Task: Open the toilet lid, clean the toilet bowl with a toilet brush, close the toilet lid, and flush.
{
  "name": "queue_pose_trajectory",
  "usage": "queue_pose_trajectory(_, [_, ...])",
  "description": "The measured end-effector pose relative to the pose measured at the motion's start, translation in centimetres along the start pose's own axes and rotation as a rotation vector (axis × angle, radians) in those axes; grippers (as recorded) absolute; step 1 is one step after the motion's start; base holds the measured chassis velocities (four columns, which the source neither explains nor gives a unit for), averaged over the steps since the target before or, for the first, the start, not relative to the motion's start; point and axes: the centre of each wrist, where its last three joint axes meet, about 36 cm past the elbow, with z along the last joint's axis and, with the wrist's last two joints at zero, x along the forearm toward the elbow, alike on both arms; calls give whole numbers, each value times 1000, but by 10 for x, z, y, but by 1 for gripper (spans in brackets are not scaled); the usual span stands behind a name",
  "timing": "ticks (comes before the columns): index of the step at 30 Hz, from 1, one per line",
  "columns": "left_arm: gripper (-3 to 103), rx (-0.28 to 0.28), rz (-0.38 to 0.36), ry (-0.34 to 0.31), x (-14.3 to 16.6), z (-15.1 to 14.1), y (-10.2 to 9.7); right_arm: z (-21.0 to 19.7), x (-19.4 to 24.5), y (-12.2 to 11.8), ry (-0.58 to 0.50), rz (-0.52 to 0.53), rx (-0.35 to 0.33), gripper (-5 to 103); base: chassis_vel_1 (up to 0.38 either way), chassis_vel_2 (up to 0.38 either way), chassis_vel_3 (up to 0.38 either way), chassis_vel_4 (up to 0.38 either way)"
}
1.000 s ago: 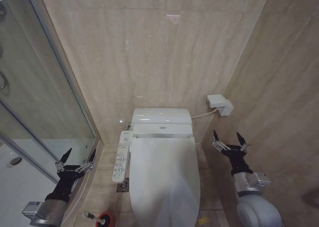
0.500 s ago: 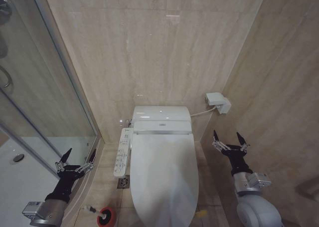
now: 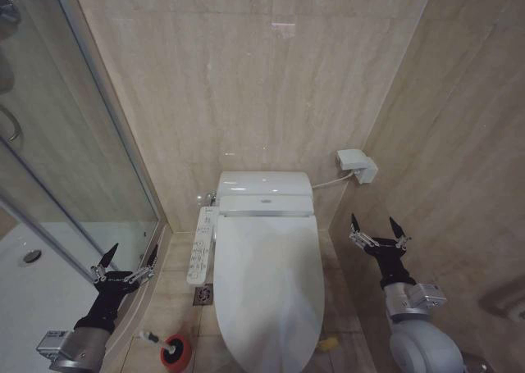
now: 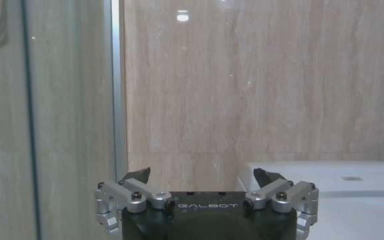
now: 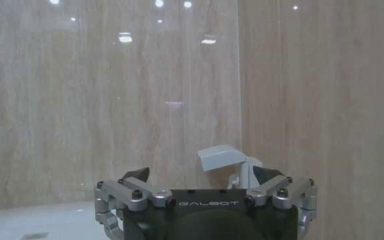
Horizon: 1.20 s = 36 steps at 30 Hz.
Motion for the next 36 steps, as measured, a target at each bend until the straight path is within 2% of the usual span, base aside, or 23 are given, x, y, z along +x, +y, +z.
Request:
queue_pose_trajectory(17, [100,0,0,1,0,0,0,0,0,0,0,0,0,100,235,-241,-232,229])
queue_pose_trajectory(29, [100,0,0,-1,0,0,0,0,0,0,0,0,0,100,8,8,-1,18])
queue_pose_trajectory(36, [100,0,0,0,0,0,0,0,0,0,0,0,0,100,127,-120,-138,142])
